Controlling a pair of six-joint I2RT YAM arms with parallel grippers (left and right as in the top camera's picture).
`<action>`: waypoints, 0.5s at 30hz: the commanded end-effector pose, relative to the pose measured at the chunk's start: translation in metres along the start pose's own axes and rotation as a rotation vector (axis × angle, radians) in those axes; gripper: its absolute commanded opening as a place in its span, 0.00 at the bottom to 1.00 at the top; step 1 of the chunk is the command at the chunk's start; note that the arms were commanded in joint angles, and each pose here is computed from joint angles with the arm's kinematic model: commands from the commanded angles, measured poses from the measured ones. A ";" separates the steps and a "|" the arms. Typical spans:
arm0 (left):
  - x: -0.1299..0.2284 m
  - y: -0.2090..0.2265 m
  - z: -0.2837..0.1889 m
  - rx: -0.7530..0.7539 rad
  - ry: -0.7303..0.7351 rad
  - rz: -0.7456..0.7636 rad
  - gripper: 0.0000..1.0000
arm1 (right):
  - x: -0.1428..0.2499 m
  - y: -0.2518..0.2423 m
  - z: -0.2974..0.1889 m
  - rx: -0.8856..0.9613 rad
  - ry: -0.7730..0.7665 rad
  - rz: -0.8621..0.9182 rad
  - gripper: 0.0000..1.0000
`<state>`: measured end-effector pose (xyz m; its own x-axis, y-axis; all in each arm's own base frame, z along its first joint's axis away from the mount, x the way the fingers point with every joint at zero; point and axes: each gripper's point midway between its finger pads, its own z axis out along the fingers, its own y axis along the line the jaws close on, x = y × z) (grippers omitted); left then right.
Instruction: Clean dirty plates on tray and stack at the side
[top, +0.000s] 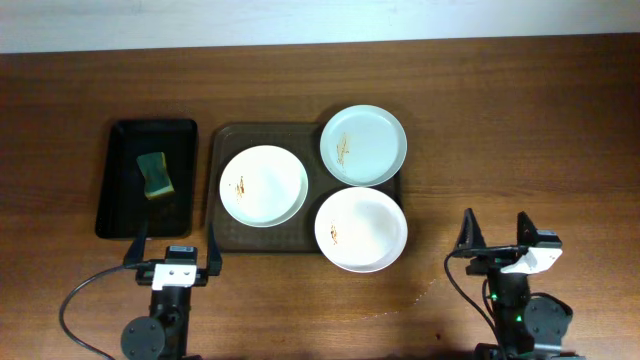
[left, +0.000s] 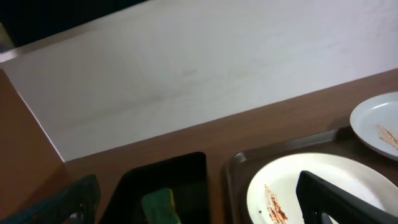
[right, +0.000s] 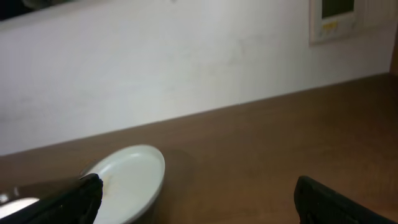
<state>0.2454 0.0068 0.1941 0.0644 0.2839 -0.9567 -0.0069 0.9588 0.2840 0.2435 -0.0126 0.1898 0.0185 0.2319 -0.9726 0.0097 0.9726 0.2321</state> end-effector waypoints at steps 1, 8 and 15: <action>-0.028 0.006 -0.003 -0.008 -0.060 -0.013 0.99 | -0.029 0.006 -0.005 -0.008 -0.064 -0.006 0.98; -0.067 0.018 0.002 -0.006 -0.052 -0.015 0.99 | -0.071 0.020 -0.012 -0.040 -0.124 -0.021 0.98; -0.105 0.027 0.059 0.113 0.165 -0.054 0.99 | -0.102 0.056 0.020 -0.197 0.028 -0.078 0.98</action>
<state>0.2823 0.0045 0.2884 -0.0660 0.2549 -0.9647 0.0705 0.9656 0.2503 0.2515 0.0021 0.2798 0.0306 0.1723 -0.9846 -0.0859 0.9818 0.1691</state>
